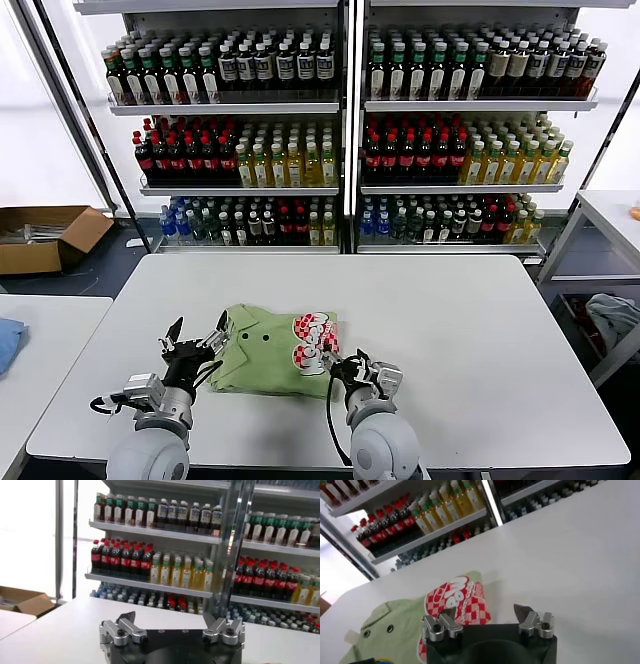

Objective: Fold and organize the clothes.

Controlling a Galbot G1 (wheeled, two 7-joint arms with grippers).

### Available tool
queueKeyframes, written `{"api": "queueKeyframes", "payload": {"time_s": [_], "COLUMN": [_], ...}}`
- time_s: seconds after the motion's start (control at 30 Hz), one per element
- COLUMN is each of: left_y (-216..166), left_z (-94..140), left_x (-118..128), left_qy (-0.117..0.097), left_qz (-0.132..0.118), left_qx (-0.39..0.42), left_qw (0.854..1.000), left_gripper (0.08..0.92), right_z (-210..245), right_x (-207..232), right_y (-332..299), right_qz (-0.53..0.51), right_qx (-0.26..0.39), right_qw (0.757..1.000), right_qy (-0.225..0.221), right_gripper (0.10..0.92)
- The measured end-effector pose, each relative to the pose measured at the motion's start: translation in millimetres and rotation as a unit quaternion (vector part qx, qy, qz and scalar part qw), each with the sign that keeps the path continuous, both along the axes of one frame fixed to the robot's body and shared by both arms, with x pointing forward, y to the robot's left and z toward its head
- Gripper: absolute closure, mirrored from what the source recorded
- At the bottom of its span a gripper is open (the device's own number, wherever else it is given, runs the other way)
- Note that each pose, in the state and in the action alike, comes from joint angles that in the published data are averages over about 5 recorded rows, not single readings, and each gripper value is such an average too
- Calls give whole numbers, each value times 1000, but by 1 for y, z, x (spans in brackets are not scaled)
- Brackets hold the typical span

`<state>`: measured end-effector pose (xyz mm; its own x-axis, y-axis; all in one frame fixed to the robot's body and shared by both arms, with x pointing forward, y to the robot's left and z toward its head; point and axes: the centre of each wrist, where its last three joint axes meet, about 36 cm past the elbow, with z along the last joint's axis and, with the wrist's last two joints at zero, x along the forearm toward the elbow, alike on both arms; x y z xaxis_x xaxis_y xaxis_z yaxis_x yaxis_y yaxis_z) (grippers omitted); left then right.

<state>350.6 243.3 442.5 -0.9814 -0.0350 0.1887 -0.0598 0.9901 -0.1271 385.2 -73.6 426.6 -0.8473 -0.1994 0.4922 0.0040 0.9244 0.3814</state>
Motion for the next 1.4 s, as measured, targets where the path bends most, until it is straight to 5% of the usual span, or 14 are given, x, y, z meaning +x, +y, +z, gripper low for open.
{"api": "queueKeyframes", "payload": {"time_s": [0.4,1.07,1.4], "left_y": [3,0,-6], "left_z": [0,0,5], "left_x": [-10,-21,-22], "left_qy": [8,17,8], "left_qz": [11,20,20], "left_qx": [6,0,-10], "left_qw": [1000,1000,1000], "left_gripper": [177,177,177], "right_z": [-21,-28,-20], "right_x": [8,-4,-8], "right_y": [16,20,-20], "right_qz": [10,33,23], "right_qx": [-17,-68,-123], "right_qw": [999,997,992], "right_qy": [27,-4,-32], "right_gripper": [309,866,906]}}
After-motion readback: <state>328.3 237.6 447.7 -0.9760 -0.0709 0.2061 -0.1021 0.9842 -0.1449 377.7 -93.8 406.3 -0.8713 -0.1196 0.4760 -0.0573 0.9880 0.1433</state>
